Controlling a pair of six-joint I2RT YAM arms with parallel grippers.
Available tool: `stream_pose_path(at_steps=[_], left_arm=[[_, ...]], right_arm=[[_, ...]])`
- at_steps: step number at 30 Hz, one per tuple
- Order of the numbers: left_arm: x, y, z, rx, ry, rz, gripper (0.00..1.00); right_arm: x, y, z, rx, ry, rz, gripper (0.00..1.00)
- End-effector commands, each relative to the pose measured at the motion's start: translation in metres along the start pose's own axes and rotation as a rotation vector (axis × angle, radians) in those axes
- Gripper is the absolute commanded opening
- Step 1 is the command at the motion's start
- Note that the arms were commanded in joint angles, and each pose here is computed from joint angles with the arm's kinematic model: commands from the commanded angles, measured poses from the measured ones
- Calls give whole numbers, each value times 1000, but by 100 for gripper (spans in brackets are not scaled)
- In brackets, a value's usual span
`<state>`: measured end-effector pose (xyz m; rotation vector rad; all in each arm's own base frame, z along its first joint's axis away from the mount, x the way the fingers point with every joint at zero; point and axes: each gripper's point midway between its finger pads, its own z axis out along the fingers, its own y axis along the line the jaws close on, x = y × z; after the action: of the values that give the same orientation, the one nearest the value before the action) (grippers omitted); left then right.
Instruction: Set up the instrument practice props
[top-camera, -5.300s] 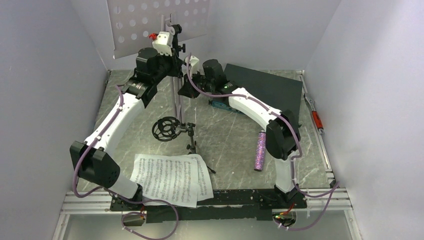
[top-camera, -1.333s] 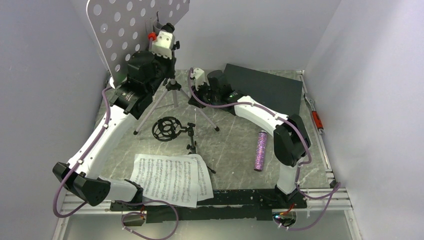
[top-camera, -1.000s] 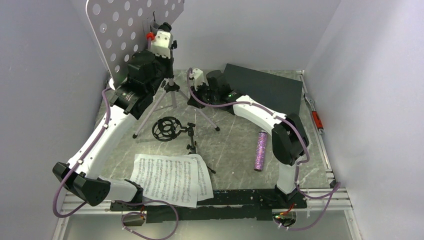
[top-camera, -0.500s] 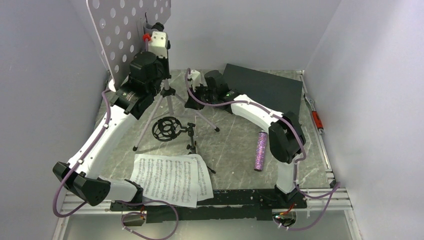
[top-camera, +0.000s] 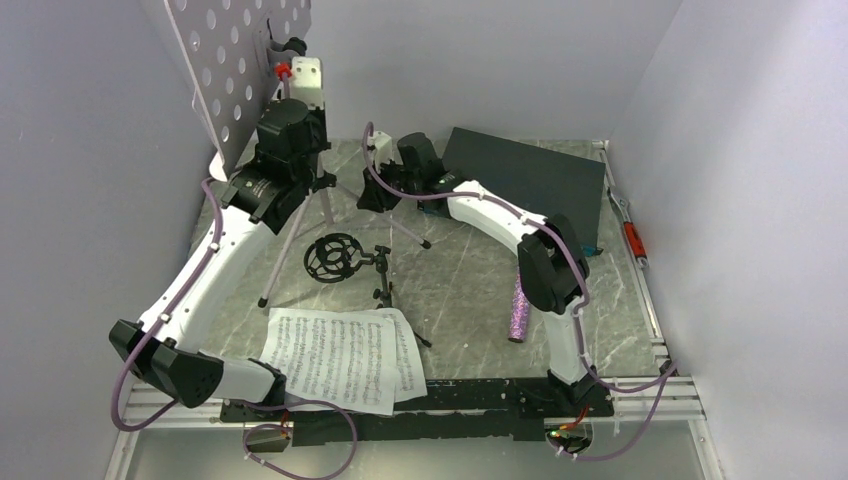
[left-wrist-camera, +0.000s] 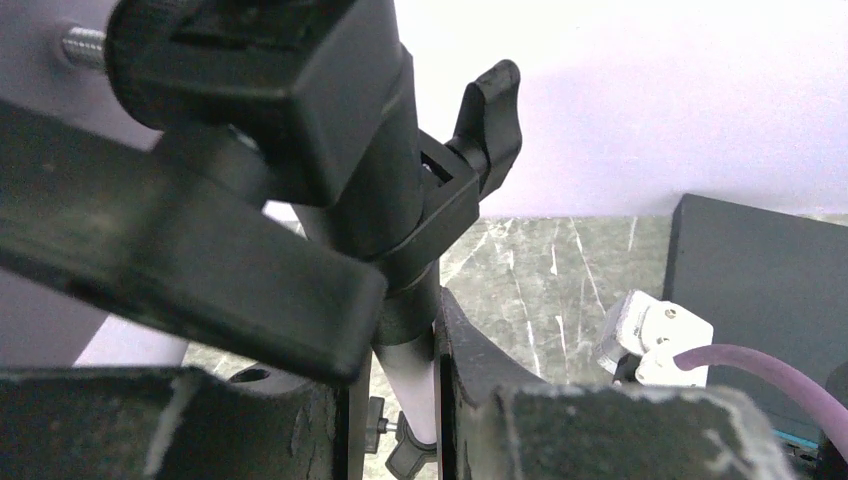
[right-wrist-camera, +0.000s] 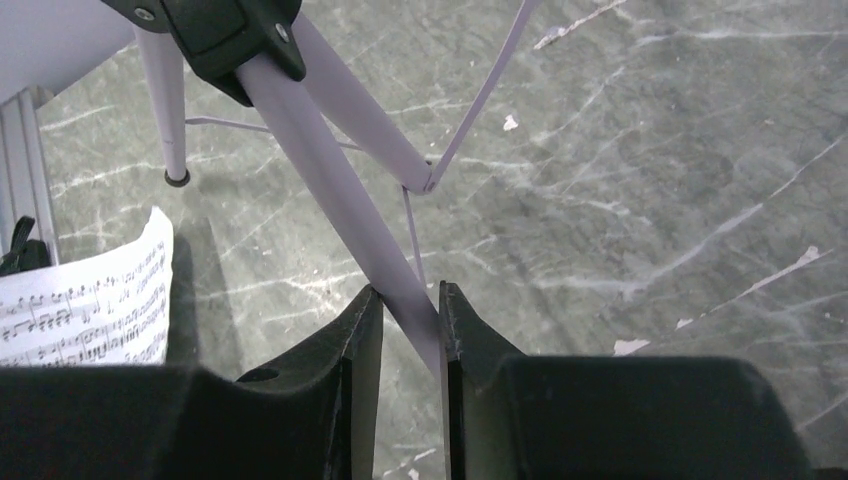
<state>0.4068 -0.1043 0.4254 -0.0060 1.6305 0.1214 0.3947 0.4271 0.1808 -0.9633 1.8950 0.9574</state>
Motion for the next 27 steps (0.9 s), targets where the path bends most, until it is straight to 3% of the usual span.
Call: stream_pose_path(at_steps=[1, 15, 27], left_arm=[[-100, 67, -30, -214, -290, -78, 3], [-61, 95, -9, -295, -170, -133, 3], [-54, 85, 5, -242, -145, -160, 3]], right_arm=[[8, -46, 4, 166, 37, 95, 26], [-10, -69, 40, 177, 11, 86, 25], [-21, -94, 61, 225, -70, 116, 26]])
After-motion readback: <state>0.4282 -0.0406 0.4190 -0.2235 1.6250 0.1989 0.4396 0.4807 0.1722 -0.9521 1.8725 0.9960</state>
